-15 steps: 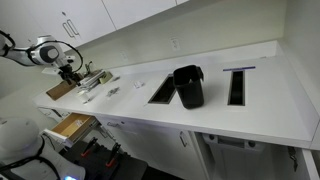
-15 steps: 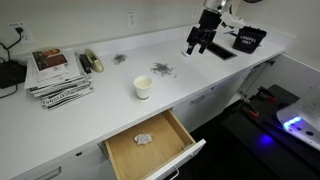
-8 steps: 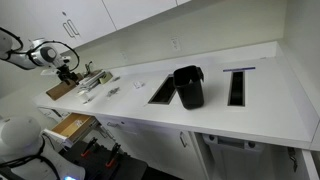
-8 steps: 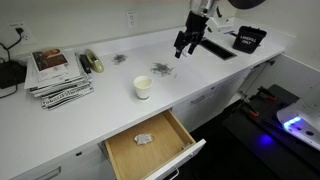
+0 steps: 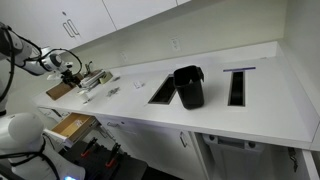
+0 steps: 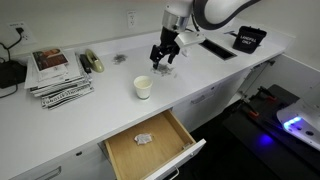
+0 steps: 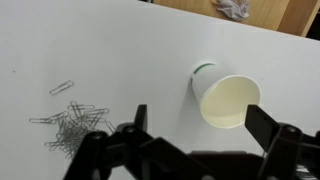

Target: Move the white cup to the right

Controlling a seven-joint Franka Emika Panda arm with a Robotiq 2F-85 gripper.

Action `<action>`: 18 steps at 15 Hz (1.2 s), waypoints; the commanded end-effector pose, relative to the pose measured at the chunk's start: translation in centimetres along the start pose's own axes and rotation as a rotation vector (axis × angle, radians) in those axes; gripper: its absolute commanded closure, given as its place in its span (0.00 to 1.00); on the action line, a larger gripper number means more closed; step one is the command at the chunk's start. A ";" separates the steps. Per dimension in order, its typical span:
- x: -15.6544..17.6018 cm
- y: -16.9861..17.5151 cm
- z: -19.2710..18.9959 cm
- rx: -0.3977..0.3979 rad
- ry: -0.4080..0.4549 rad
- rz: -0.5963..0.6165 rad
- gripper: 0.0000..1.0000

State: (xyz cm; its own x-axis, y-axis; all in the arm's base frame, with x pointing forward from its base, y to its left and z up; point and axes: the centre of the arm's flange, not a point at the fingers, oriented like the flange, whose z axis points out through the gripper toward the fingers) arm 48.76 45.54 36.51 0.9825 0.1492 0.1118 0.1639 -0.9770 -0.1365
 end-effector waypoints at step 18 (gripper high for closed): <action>5.2 -4.3 9.6 -0.097 -0.044 0.081 0.66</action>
State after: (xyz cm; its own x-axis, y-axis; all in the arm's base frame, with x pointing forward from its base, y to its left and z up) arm 53.52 51.29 27.72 0.9918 0.1033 0.0748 0.1080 -0.9921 -0.0631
